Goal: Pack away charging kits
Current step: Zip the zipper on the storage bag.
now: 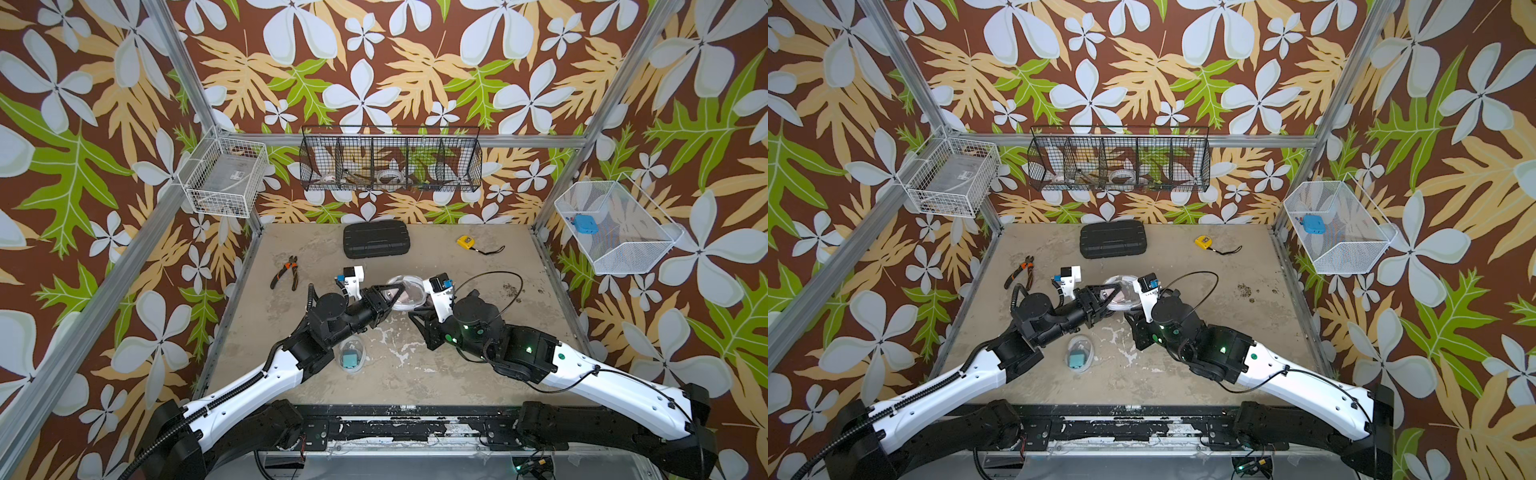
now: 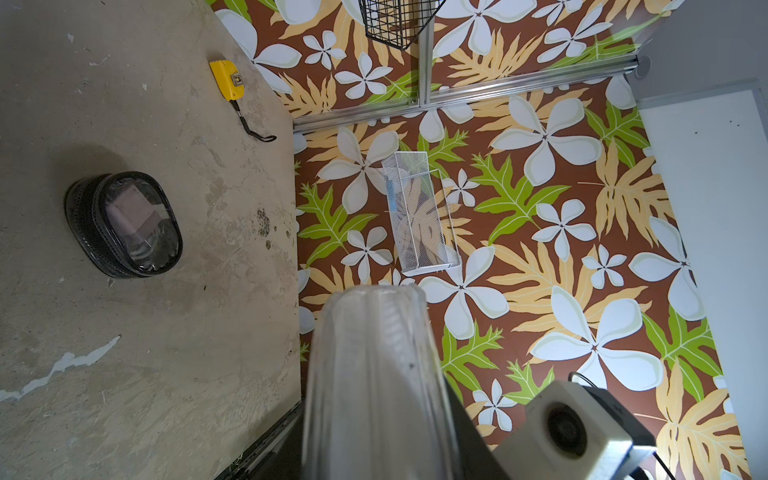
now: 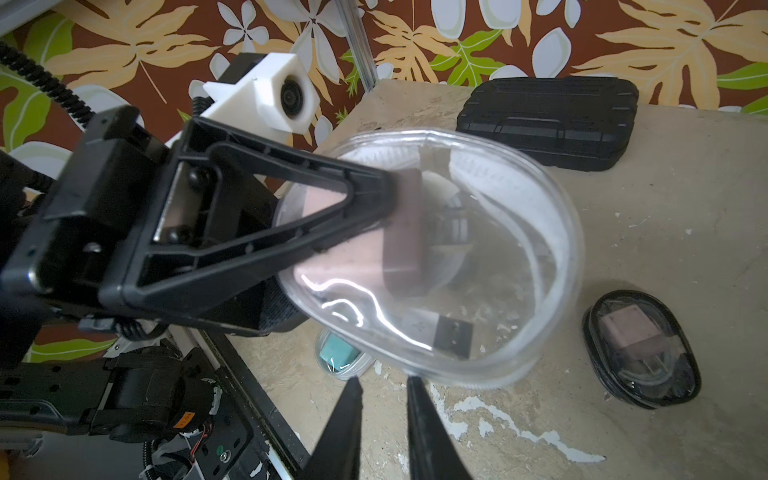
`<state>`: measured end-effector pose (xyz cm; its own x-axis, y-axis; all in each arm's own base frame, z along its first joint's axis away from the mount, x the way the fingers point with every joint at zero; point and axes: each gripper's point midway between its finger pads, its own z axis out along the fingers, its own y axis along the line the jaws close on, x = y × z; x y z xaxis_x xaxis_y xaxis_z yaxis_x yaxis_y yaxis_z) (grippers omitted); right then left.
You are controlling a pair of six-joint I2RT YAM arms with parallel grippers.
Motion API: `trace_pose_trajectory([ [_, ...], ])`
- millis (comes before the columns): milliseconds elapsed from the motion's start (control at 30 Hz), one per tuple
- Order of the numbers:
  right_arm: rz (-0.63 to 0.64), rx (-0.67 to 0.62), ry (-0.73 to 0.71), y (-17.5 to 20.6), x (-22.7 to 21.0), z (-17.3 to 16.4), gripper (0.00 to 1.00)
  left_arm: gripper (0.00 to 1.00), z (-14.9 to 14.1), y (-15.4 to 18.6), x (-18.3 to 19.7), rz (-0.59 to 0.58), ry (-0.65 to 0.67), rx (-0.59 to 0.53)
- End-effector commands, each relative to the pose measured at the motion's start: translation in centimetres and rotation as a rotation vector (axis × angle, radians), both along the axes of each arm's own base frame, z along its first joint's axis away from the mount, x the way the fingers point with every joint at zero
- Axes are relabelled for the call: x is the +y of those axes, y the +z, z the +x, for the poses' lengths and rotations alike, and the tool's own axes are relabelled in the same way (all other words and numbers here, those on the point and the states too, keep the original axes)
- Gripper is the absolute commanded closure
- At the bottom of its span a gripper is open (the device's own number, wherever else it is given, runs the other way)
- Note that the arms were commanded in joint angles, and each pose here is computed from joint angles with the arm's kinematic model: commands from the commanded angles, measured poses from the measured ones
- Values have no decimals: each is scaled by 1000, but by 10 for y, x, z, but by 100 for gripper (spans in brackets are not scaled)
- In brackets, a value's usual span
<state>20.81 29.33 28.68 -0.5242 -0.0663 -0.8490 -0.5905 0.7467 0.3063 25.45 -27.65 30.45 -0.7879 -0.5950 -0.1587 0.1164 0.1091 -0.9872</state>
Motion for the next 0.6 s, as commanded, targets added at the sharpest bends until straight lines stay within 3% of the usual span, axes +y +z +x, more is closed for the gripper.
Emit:
trace_pose_trajectory([
  [0,21,-18,9,10,1,-1,78,88,-3,10,-1,-32,-16,-28],
  [567,-22,-33,-18,1,-6,3,71,88,-3,9,-1,-38,-17,-17],
])
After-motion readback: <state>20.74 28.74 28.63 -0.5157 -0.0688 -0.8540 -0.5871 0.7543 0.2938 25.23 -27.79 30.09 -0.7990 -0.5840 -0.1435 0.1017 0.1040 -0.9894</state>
